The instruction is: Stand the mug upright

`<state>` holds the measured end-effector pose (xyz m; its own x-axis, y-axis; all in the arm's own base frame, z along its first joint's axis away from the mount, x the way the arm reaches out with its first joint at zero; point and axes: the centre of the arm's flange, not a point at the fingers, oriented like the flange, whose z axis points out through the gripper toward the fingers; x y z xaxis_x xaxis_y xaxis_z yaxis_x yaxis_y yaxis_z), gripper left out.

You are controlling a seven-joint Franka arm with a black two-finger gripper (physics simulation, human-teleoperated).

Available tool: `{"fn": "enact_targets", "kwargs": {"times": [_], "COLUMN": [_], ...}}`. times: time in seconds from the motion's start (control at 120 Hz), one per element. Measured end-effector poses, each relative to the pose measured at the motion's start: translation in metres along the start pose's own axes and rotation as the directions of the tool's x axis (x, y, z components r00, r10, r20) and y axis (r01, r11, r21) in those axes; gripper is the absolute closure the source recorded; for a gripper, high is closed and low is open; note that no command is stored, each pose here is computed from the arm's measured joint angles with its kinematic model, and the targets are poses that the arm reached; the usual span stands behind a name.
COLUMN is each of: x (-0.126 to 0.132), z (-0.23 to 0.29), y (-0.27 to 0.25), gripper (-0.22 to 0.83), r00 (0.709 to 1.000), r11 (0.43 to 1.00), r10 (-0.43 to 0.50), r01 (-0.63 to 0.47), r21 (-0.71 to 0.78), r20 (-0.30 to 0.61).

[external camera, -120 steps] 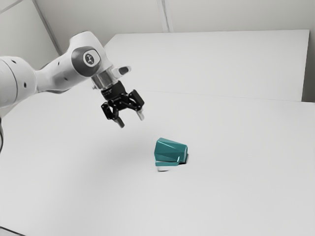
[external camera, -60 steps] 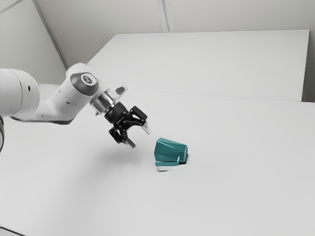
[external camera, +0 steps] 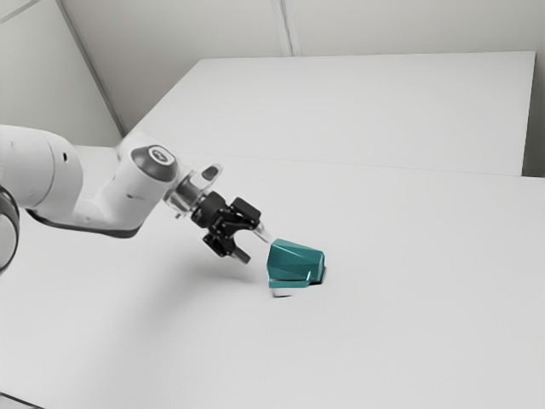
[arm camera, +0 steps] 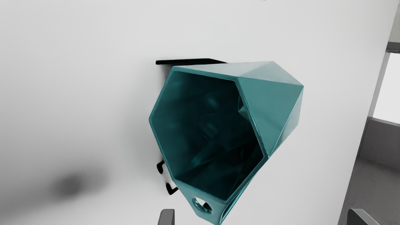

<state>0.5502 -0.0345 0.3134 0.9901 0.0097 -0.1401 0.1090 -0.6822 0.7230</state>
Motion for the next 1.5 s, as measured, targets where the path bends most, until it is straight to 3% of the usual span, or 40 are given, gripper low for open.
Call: {"fn": "enact_targets", "kwargs": {"times": [0.417,1.117,1.2,1.5], "x": [0.016,0.01,0.01,0.011], "z": [0.025,0.056,0.057,0.055], "y": [0.006,0.001,0.003,0.005], "gripper": [0.0,0.01,0.09,0.6], "r00": [0.994,0.983,0.98,0.971], "r11": [0.993,0.971,0.968,0.959], "r10": [0.098,0.169,0.178,0.215], "r01": [-0.101,-0.179,-0.19,-0.23], "r21": [-0.062,-0.158,-0.164,-0.167], "r20": [-0.039,-0.078,-0.084,-0.1]}}
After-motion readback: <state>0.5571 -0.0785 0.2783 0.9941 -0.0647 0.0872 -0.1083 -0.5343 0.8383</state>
